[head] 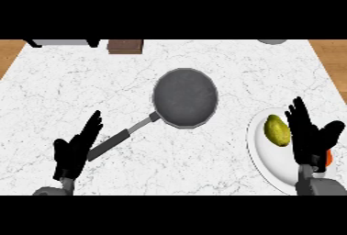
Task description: Pick the squash from the plate and place it in the pan
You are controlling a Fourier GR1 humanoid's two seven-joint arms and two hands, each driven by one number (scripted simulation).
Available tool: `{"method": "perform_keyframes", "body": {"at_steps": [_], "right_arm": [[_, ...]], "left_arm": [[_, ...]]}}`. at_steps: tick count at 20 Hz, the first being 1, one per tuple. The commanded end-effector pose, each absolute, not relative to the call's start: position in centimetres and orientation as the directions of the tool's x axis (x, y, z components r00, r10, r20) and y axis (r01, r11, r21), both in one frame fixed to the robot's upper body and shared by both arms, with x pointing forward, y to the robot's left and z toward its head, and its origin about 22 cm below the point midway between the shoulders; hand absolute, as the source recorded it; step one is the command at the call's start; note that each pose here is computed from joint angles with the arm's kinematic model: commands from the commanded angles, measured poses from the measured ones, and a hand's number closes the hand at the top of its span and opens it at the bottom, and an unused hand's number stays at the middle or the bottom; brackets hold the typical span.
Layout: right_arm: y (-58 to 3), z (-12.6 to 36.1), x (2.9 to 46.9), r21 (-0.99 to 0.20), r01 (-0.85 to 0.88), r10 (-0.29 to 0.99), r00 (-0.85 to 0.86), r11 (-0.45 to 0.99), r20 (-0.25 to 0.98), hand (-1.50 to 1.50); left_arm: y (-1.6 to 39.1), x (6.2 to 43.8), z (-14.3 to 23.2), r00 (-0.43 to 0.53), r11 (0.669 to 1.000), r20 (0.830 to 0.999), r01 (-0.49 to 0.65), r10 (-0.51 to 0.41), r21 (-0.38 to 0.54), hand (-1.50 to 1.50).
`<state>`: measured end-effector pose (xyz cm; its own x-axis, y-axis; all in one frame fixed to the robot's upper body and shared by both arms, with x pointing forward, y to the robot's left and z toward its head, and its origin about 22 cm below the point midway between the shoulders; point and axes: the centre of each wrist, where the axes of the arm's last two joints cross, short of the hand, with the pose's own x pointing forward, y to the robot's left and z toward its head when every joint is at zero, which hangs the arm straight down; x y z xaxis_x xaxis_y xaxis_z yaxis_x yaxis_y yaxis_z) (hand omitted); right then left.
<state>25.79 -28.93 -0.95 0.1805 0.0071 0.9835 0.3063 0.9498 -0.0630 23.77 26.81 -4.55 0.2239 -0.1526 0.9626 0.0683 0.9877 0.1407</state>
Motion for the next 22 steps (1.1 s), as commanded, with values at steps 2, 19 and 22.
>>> {"method": "perform_keyframes", "body": {"at_steps": [2, 19, 22], "right_arm": [[-32.0, 2.7, 27.9, -0.047, 0.177, 0.032, 0.089, 0.983, 0.996, -1.5], [-51.4, 14.2, 21.2, -0.695, -0.093, 0.69, 0.269, 0.713, 0.672, -1.5], [-50.8, 16.2, 22.9, -0.714, -0.226, 0.748, 0.254, 0.662, 0.613, -1.5]], "left_arm": [[28.0, 25.5, -2.1, 0.166, 0.968, 0.954, 0.028, -0.25, 0.248, 0.0], [29.8, 21.5, -0.9, 0.178, 0.923, 0.911, -0.026, -0.373, 0.383, 0.0], [28.7, 22.4, 0.2, 0.181, 0.931, 0.915, 0.006, -0.361, 0.366, 0.0]]}}
